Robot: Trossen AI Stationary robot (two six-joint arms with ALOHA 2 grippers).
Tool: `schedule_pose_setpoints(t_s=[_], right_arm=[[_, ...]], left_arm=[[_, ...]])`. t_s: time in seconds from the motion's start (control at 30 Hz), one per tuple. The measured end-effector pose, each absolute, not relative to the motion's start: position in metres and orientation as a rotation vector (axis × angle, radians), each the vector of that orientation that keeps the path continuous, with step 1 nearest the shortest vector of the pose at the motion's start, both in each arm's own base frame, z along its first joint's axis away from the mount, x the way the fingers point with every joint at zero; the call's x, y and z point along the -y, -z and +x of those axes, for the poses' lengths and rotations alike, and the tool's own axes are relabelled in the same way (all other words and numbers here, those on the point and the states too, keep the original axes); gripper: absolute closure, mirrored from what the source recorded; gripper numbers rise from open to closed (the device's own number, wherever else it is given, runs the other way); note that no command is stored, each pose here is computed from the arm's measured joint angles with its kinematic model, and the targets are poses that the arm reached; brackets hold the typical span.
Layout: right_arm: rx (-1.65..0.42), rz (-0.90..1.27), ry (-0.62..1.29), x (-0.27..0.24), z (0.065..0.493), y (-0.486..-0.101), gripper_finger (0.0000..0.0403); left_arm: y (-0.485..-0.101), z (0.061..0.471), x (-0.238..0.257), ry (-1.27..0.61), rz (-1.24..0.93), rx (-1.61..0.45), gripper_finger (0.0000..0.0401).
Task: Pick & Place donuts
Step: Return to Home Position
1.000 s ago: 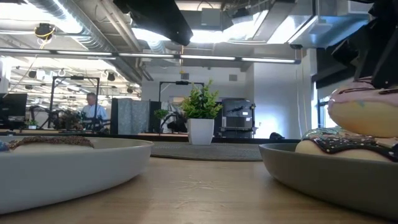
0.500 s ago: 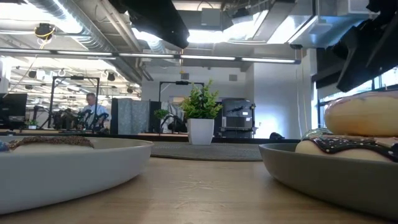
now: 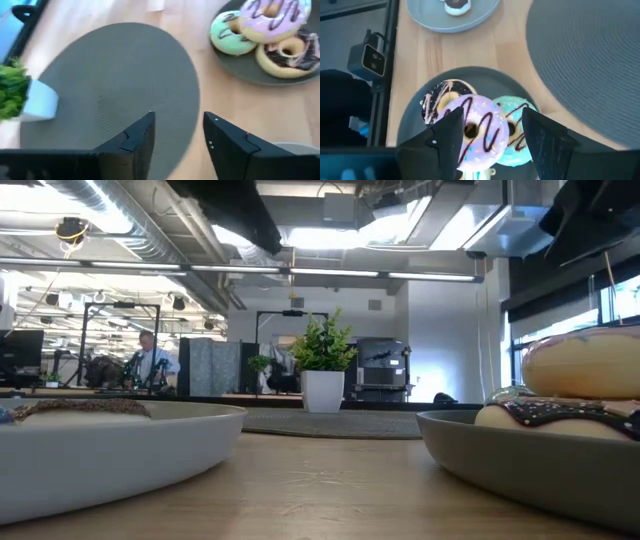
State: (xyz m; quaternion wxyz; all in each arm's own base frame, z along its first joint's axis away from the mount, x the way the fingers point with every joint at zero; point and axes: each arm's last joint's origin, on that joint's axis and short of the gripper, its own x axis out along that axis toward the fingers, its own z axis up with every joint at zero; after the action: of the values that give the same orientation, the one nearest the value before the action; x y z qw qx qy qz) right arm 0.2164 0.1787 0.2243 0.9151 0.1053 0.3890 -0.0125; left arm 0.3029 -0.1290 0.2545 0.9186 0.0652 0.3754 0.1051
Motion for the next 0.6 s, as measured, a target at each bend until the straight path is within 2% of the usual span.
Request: schedule_pose_setpoints(t_s=[0.13, 0.3, 0.43, 0.6], right_arm=[[-0.796, 0.218, 0.007, -0.181, 0.217, -0.224, 0.0201], [-0.721, 0.253, 0.005, -0.181, 0.224, -0.229, 0.0201], [-0.658, 0.182, 0.017, -0.178, 0.23, -0.233, 0.0201], [-0.643, 0.143, 0.048, -0.169, 0.228, -0.239, 0.0201]], left_arm=[[-0.252, 0.311, 0.147, -0.093, 0.078, -0.712, 0.0241], [-0.239, 0.32, 0.165, 0.04, 0.161, -0.689, 0.024], [-0.238, 0.319, 0.16, 0.089, 0.19, -0.732, 0.0243], [-0.243, 0.307, 0.148, 0.029, 0.219, -0.801, 0.0242]])
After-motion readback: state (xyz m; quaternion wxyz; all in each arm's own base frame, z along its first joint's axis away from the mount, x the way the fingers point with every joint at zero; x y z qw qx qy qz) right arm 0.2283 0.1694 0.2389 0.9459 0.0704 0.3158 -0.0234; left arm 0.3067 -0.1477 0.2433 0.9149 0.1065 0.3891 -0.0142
